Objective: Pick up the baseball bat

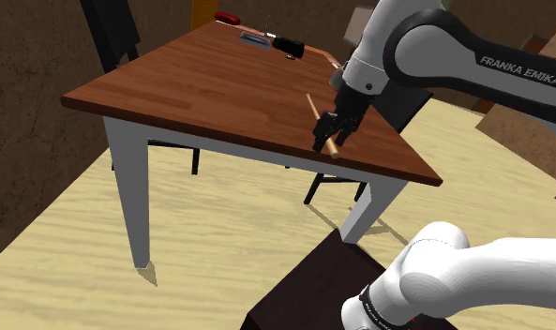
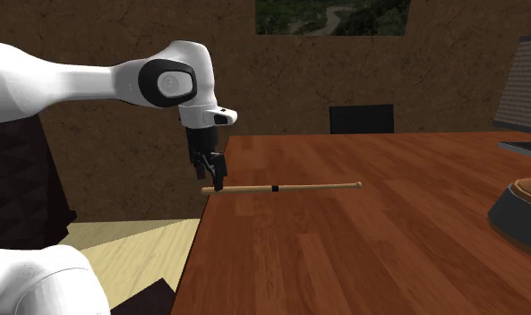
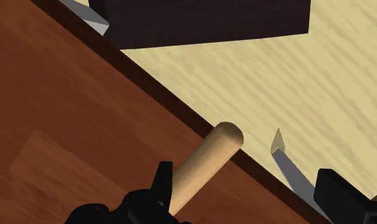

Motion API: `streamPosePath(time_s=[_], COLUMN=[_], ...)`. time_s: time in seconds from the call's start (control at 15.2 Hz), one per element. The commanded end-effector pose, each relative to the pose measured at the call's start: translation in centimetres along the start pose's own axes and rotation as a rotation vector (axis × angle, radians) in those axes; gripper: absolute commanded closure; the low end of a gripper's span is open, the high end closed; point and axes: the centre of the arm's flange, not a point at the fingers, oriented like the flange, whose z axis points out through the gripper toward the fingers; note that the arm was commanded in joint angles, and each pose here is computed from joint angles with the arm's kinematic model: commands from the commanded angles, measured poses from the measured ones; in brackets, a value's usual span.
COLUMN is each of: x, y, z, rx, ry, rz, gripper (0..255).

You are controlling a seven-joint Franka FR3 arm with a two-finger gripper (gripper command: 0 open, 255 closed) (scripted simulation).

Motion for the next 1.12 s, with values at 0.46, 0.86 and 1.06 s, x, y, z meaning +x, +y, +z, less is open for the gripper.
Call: streamPosePath(time_s=[0.46,0.86,1.06], x=[8.2,12.7,12.6], y=[5.0,10.2,10.2], z=[-1.7,-2.8,-1.2], rx=[-0.042,-0.073,-0.073], ry=[-0.056,-0.097,-0.097], rz=[0.371,0.64,0.64], gripper=[0,0,0])
